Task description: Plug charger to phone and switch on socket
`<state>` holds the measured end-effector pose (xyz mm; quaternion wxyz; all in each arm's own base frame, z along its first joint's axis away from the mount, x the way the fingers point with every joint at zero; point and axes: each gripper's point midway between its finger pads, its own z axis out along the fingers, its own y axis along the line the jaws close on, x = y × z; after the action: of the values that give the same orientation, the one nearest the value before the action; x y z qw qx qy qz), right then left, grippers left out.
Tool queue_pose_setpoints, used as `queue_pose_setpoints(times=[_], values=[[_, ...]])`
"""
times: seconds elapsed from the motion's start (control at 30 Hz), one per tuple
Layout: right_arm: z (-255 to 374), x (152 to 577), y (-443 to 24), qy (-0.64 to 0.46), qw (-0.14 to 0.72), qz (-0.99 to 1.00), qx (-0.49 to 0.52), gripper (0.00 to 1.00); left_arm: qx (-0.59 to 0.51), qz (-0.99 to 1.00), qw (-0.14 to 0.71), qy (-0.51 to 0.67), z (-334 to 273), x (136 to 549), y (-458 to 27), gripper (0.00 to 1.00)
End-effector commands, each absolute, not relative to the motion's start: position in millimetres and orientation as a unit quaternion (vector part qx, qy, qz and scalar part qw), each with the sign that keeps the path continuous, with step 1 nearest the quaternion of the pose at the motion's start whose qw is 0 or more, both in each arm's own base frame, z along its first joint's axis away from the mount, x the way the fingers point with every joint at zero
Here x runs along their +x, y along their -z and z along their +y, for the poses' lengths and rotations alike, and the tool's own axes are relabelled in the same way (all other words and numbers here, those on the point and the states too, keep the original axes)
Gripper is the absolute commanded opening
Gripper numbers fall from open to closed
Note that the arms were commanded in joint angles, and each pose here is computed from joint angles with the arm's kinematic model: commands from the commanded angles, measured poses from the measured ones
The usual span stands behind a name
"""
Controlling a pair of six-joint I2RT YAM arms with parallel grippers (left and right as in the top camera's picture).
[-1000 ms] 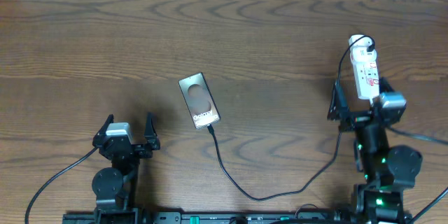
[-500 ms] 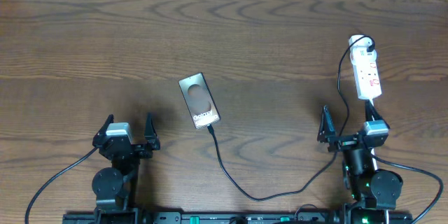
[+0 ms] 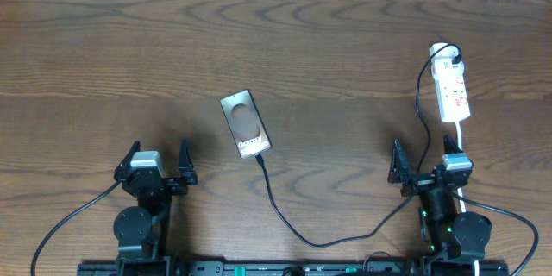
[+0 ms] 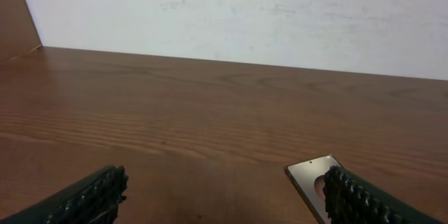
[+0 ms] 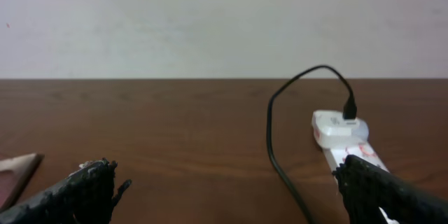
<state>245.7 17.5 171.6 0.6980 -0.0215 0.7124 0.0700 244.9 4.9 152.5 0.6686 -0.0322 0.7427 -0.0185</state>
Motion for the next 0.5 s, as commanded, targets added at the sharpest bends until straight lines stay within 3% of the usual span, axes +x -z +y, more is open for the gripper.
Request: queue_pose_setpoints(times=[0.0,0.47], values=[[20.5,244.9,-163.5,-0.059,0.688,0.722,-0.039,0.99,-0.026,0.758,0.651,0.025,1.2,244.1,-137.5,0.92],[7.6,245.9,-157.2,0.003,0.681,0.731,-0.043,0.99,-0.026,0.758,0.651,0.025,1.2,244.1,-137.5,0.92]])
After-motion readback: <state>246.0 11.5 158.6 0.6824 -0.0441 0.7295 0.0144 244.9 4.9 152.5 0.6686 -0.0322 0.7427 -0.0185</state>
